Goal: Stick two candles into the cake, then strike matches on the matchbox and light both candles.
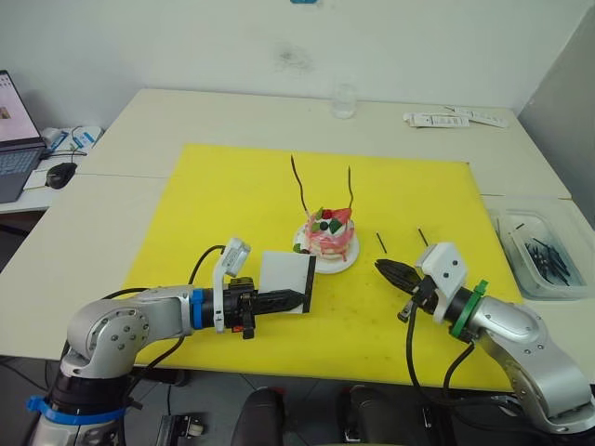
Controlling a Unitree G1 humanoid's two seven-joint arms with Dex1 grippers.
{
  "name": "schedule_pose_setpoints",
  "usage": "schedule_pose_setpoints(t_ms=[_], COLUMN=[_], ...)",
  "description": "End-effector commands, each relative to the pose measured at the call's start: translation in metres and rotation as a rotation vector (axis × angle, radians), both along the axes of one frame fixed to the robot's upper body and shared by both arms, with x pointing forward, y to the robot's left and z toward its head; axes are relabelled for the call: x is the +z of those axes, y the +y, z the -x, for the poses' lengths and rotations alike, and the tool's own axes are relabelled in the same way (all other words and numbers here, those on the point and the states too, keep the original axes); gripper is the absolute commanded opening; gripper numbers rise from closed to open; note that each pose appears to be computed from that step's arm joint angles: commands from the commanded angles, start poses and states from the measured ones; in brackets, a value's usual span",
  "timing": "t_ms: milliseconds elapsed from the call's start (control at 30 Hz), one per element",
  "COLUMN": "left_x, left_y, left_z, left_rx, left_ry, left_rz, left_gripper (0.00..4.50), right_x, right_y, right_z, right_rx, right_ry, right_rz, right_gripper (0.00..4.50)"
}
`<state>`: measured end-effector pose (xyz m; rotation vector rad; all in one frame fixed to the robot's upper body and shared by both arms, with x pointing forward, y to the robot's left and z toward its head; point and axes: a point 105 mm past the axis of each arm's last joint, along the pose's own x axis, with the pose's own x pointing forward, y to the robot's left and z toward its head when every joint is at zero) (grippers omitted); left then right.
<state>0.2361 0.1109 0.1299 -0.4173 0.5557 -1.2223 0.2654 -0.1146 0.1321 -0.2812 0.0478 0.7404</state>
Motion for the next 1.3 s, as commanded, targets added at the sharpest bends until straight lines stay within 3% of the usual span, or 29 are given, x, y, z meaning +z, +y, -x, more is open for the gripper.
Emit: schedule_pose_setpoints(t_ms=[33,233,467,1200,1300], left_x=[0.006,0.000,-0.003,-0.007,-0.007], left_y=[-0.003,-0.003,-0.005,-0.007,-0.007], left_z=[0.004,0.003,0.002,0.003,0.003], left_rx=[-0.023,-0.026,-0.037,-0.043,-0.040], left_ry=[-0.053,-0.058,-0.070,-0.071,-0.070], left_rz=[0.006,-0.021,-0.040,-0.051,-0.052], left_gripper=[0.00,0.00,0.00,0.00,0.00], right_x=[0.012,0.007,-0.004,-0.029,-0.032], right_y=[0.000,-0.006,-0.014,-0.018,-0.018], right_z=[-0.008,-0.037,-0.062,-0.077,-0.080], right_rx=[-0.046,-0.208,-0.366,-0.500,-0.517], right_ry=[-0.070,-0.102,-0.060,0.043,0.062], right_rz=[-0.013,0.012,-0.010,-0.069,-0.073], right_gripper=[1.71,3.88,3.88,3.88,3.03])
